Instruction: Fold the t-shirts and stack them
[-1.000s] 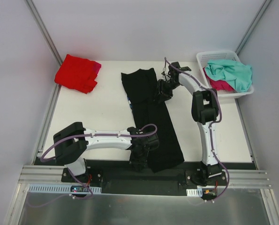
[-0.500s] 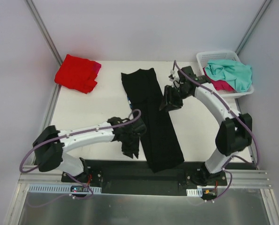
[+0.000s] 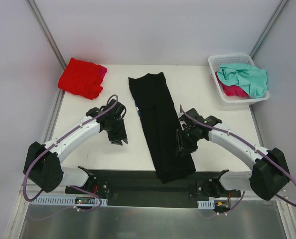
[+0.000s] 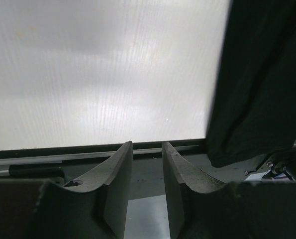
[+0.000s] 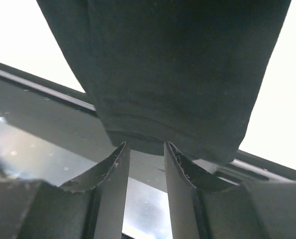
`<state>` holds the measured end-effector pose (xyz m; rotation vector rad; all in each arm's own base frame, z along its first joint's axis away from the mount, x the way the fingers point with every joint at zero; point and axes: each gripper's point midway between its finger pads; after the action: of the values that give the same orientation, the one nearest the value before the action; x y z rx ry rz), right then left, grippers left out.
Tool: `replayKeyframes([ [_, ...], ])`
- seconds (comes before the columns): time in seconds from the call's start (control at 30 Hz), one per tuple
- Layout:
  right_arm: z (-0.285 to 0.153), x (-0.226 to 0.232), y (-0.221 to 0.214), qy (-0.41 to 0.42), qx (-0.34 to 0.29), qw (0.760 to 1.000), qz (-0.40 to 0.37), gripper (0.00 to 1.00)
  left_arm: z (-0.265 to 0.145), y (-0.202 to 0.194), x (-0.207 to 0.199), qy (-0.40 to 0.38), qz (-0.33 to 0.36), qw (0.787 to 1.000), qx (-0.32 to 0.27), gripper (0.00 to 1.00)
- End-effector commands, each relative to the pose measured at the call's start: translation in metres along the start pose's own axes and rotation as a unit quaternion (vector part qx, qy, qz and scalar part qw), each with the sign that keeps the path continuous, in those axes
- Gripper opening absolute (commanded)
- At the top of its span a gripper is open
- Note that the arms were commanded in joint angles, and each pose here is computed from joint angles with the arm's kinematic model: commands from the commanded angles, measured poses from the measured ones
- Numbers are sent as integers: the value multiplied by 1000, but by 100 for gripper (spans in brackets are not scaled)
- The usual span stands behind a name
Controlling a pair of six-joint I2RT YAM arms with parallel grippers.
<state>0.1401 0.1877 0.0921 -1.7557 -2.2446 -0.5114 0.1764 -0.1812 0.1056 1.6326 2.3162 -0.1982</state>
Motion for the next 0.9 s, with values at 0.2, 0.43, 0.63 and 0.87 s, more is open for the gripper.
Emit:
replayKeyframes([
  [0.2,-2,-14,-7,-289,-17,954,-75,36,-17,24,7,-13,5,1000,-18,30],
  [0.43,18,12,-9,-370,6,920,-131,35,-20,21,14,-13,3,1000,-17,30],
  [0.63,33,40,-13,-359,6,922,-147,34,-21,17,16,-17,2,1000,-17,30],
  [0.87,45,56,-32,-355,19,920,-163,34,-21,19,17,-15,4,1000,-19,30],
])
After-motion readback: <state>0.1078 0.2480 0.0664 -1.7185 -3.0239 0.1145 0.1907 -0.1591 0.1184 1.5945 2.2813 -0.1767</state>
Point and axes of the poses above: each gripper's point midway between its finger pads, its own z axis out along the fingers, its own x axis along the line the jaws close on, y = z × x, and after that the axes turned 7 degrees about -z, right-handed
